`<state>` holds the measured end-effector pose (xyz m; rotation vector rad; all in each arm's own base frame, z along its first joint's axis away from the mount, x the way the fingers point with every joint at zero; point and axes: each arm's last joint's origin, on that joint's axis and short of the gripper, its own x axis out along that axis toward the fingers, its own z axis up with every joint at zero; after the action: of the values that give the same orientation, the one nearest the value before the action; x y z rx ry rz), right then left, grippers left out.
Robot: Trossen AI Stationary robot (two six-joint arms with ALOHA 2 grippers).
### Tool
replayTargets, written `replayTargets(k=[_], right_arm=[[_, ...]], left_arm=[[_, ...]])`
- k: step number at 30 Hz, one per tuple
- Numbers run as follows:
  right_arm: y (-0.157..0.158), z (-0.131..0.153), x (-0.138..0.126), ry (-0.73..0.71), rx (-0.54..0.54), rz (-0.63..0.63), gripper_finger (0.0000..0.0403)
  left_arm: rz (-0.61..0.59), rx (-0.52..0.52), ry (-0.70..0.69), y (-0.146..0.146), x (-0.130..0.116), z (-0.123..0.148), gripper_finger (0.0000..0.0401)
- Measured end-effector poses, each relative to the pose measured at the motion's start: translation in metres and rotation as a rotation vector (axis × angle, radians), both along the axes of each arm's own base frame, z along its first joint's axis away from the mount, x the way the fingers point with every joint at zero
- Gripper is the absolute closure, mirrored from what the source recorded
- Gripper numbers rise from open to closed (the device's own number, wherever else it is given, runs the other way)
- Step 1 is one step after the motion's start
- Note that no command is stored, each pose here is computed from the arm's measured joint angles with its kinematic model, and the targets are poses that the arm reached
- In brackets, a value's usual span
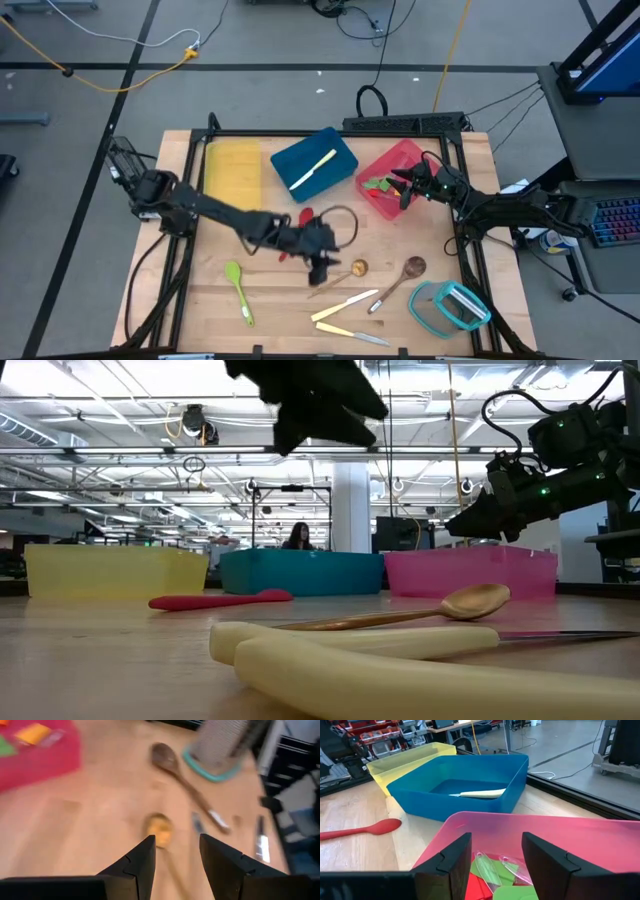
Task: Pick & Place Kitchen Items
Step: Put the yellow knife into the blue bin
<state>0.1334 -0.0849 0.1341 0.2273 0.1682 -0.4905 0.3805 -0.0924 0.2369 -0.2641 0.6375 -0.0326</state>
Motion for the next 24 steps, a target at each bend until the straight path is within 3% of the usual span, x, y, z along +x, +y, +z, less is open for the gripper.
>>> replayTargets(k=[6, 12, 24], right_arm=[[0.001, 0.003, 0.001, -0.029, -0.025, 0.058, 0.0236], [0.016, 0.021, 0.009, -0.215, -0.054, 0.384, 0.0236], [0.083, 0.034, 0.037, -0.258, -0.160, 0.703, 0.0236]], left_arm=[[-0.053, -0.071, 0.013, -0.047, -0.014, 0.000, 0.0242], [-0.050, -0.124, 0.021, -0.079, -0.029, 0.000, 0.0242], [-0.025, -0.049, 0.079, -0.097, -0.045, -0.007, 0.0242]])
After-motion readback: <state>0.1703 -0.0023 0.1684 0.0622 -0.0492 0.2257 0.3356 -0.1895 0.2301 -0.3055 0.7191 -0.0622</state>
